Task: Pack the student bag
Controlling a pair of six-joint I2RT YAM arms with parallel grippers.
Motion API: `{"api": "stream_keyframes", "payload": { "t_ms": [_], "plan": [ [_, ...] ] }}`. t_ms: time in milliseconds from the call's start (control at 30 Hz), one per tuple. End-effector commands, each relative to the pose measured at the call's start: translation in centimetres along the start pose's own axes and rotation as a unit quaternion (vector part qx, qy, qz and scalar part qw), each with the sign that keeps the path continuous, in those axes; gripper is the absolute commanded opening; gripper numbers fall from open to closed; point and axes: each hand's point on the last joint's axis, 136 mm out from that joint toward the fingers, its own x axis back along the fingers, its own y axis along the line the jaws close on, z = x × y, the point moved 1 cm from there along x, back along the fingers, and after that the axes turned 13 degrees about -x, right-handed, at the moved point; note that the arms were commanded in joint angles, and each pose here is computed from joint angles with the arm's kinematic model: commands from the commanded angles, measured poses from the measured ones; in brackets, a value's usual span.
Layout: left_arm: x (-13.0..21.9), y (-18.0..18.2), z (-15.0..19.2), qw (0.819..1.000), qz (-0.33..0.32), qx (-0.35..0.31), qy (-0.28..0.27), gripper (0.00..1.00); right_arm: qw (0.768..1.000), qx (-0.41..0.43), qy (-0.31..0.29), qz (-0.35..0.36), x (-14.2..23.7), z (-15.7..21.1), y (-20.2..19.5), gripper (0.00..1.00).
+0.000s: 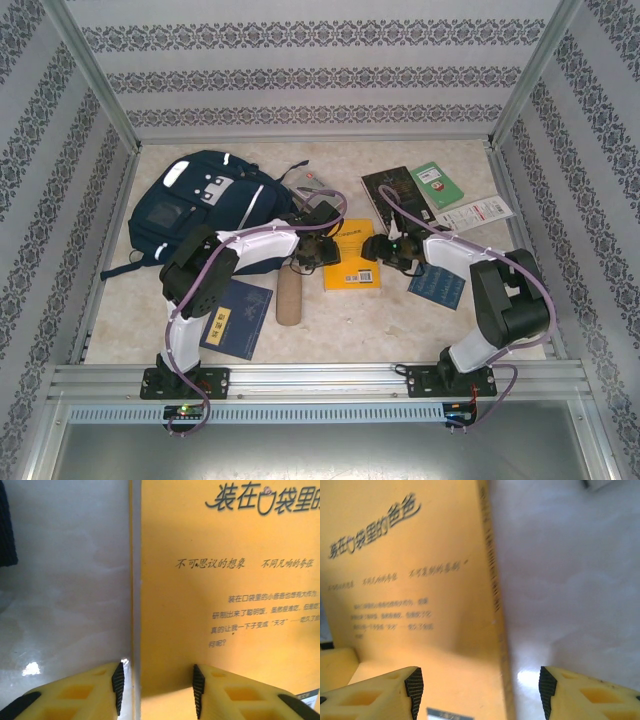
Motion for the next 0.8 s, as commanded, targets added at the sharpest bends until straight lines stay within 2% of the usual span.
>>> {"api": "stream_keyframes", "payload": {
  "t_ms": [0, 167, 333, 500, 767],
  "plan": [
    [-1.1, 1.3, 1.3, 0.999, -0.031, -0.007, 0.022, 0.37, 0.999, 0.024, -0.026, 0.018, -0.1, -1.7, -0.5, 0.65],
    [-1.6, 1.6, 1.8, 0.999, -0.035, -0.007, 0.030, 0.30, 1.000, 0.015, 0.020, 0.012, -2.2, -0.8, -0.6, 0.64],
    [-2.1, 1.4, 2.0, 0.999, -0.025, -0.004, 0.035, 0.26, 0.996, 0.012, 0.074, -0.053, -3.5, 1.3, 2.0, 0.63],
    [-2.3, 1.0, 2.1, 0.999, -0.012, -0.003, 0.039, 0.25, 0.982, 0.022, 0.110, -0.153, -2.7, 3.3, 6.1, 0.61],
    [-2.5, 0.2, 2.1, 0.999, 0.012, -0.010, 0.042, 0.25, 0.974, 0.051, 0.126, -0.183, -0.6, 4.7, 9.2, 0.61]
  ]
}}
